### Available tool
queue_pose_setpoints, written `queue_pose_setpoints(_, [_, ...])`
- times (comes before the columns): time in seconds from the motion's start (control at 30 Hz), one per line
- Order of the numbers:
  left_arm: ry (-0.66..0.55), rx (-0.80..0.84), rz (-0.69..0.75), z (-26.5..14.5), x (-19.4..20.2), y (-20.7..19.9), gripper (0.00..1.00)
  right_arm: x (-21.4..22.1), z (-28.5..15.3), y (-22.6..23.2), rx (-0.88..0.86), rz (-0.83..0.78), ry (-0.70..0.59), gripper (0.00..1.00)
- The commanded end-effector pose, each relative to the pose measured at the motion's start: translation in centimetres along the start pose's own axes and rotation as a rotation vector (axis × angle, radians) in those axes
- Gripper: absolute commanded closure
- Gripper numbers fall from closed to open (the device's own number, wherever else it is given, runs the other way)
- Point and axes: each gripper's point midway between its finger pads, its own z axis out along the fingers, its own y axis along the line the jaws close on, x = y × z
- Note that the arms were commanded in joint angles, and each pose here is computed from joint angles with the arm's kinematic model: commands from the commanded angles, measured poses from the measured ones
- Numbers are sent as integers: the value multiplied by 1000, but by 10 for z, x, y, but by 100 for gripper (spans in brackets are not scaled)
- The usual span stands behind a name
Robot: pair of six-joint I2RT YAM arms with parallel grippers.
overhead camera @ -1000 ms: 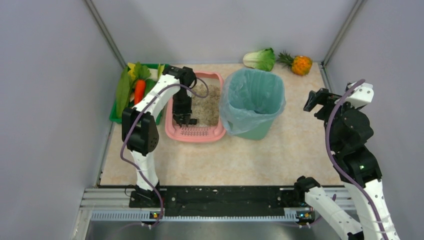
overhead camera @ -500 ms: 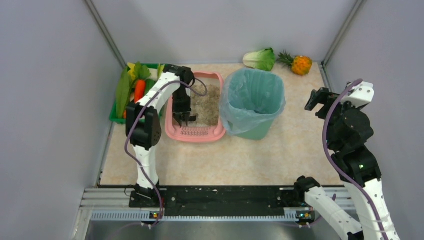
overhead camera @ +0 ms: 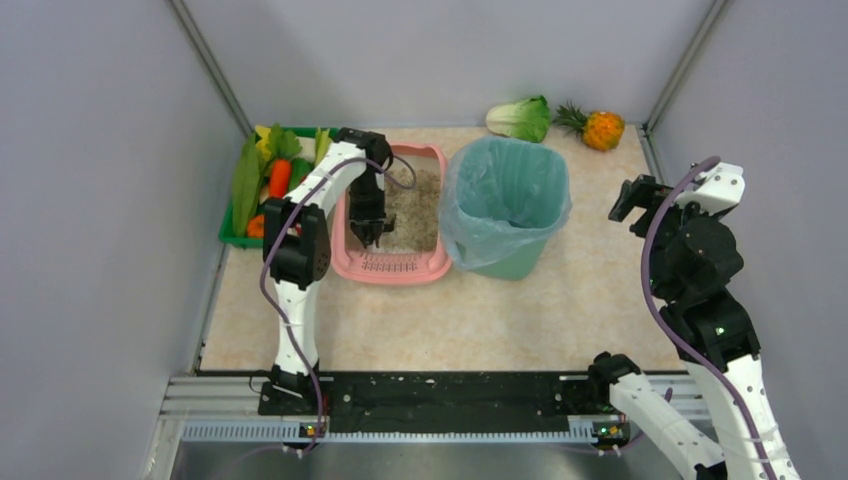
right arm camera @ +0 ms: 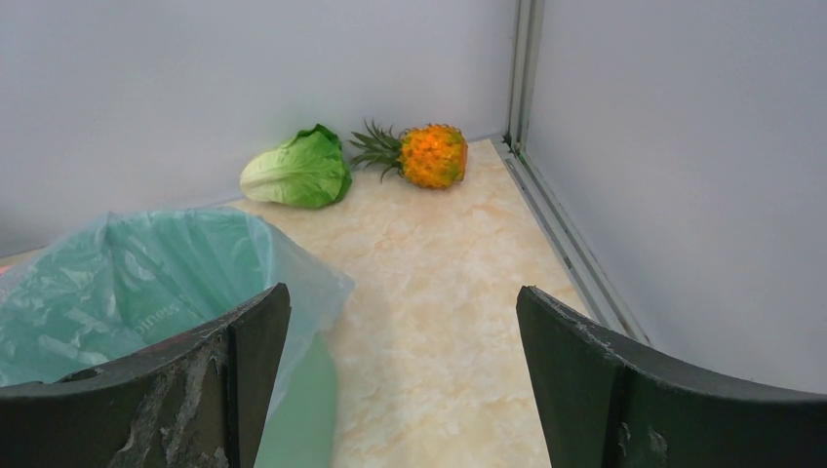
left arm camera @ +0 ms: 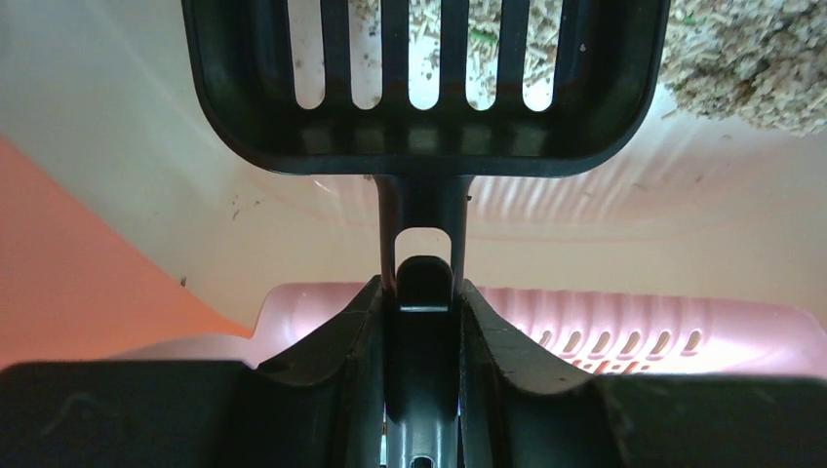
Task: Clean the litter box
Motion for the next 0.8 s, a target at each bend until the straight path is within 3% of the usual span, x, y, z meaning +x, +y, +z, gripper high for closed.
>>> queue_pose_setpoints(0.0, [-108, 19, 4, 0, -35, -3, 100, -10, 2, 4, -6, 21, -36, 13])
queue_pose_setpoints(0.43, [-144, 13, 29, 26, -55, -4, 100, -9, 2, 4, -10, 25, -34, 13])
queue_pose_setpoints(0.77, [-281, -15, 52, 28, -84, 1, 100, -13, -1, 2, -6, 28, -45, 13])
